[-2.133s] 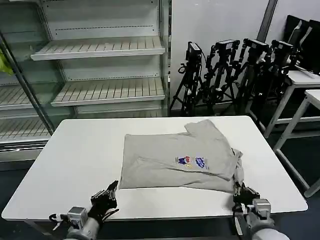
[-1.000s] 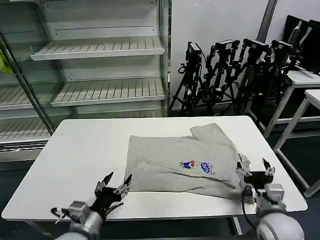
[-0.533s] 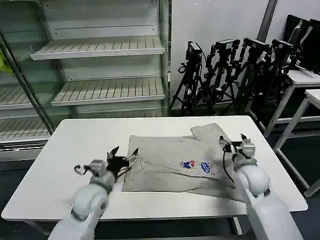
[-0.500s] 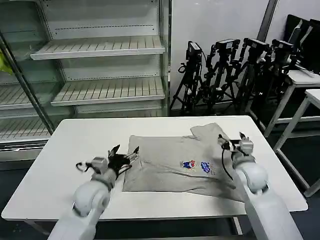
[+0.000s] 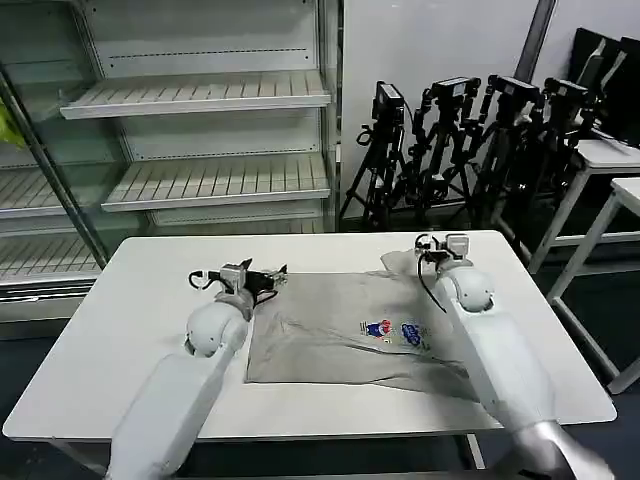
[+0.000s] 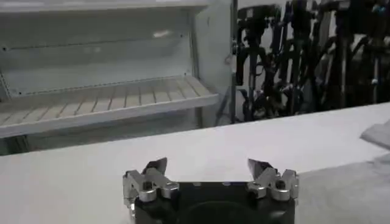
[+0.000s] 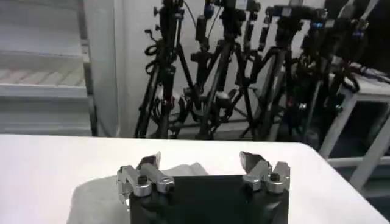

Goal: Fold and organize the clothes.

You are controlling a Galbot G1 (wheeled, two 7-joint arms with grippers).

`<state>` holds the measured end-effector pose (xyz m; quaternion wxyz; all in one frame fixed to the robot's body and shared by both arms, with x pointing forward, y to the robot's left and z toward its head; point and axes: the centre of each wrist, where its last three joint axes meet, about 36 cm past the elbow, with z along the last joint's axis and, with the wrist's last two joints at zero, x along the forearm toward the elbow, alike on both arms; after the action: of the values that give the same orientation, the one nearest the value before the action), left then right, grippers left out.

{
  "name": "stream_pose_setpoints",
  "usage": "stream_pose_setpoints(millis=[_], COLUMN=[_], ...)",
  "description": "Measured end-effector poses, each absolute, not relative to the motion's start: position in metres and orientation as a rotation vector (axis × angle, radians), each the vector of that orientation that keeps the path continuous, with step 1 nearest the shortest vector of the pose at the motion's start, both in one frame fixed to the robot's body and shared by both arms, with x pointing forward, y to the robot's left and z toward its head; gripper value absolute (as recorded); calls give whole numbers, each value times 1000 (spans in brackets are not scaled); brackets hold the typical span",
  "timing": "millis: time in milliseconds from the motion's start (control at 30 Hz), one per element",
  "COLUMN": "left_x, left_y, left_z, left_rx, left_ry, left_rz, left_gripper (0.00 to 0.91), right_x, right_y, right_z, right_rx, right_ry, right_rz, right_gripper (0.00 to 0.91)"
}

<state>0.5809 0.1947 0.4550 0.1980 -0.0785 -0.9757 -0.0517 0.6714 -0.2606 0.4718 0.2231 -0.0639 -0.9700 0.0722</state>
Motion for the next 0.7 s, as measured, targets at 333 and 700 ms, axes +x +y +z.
stream_pose_setpoints(millis=[333, 700], left_x=[596, 592], left_y=[198, 204], left_z=[445, 435], left_rx=[-206, -234], left_ry=[-2687, -2649], left_rz=[-204, -185], left_gripper=[907, 50], right_x=[694, 700], right_y=[-258, -264], right_z=[453, 437], right_rx=[-186, -194], right_ry=[-2590, -2532], right_rz=[251, 245], right_gripper=[907, 0])
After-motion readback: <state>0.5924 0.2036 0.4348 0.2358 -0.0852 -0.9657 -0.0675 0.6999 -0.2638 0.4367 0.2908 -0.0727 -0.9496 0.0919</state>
